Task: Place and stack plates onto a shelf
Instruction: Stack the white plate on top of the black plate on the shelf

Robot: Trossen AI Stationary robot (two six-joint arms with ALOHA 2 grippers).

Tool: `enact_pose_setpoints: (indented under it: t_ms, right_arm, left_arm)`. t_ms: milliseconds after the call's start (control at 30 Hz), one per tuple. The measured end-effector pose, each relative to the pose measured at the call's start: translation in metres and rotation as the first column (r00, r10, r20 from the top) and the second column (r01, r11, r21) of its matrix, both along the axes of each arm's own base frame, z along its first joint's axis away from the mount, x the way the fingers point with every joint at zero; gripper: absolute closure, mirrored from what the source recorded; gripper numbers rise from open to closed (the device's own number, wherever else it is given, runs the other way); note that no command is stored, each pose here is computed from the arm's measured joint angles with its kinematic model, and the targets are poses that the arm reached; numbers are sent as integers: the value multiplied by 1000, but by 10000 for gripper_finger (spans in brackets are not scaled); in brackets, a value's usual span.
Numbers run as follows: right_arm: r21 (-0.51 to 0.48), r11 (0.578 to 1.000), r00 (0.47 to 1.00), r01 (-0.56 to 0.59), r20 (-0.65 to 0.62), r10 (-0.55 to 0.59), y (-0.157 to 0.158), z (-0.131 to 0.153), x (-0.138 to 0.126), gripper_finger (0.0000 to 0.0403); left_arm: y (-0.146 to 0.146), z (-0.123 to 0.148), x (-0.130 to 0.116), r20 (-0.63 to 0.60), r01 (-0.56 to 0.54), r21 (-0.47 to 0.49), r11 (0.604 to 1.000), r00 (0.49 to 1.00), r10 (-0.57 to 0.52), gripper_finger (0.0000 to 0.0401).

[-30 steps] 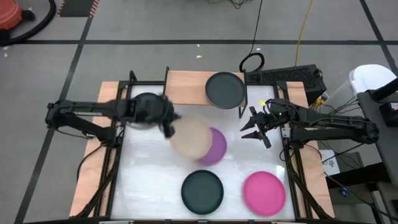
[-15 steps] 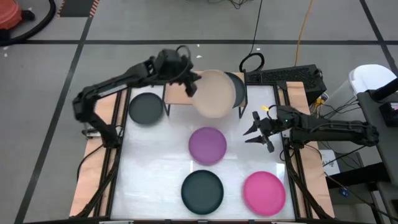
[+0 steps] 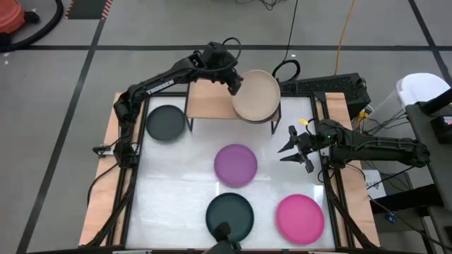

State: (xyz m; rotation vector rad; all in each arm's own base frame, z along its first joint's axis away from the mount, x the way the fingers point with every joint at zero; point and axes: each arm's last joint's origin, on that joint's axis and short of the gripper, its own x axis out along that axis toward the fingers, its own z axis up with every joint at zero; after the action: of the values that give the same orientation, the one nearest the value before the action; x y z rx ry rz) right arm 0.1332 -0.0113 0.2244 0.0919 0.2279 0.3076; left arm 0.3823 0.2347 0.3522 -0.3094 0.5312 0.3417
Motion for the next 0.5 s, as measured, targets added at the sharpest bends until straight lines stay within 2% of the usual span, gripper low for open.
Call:
enact_pose_setpoints:
  t_ms: [167,367,500]
  right_arm:
    - [4,1000,1000,1,-5,-1,0,0,0,271]
    - [5,1000,1000,0,-7,0,0,-1,0,271]
    - [5,1000,1000,0,-7,0,0,0,0,271]
  left_arm:
    - [4,-7,2,-14,1,-16,1000,1000,-1,379]
    - [2,-4,2,-13,37,37,999,999,-37,375]
    - [2,-3,2,-9,39,38,999,999,-38,352]
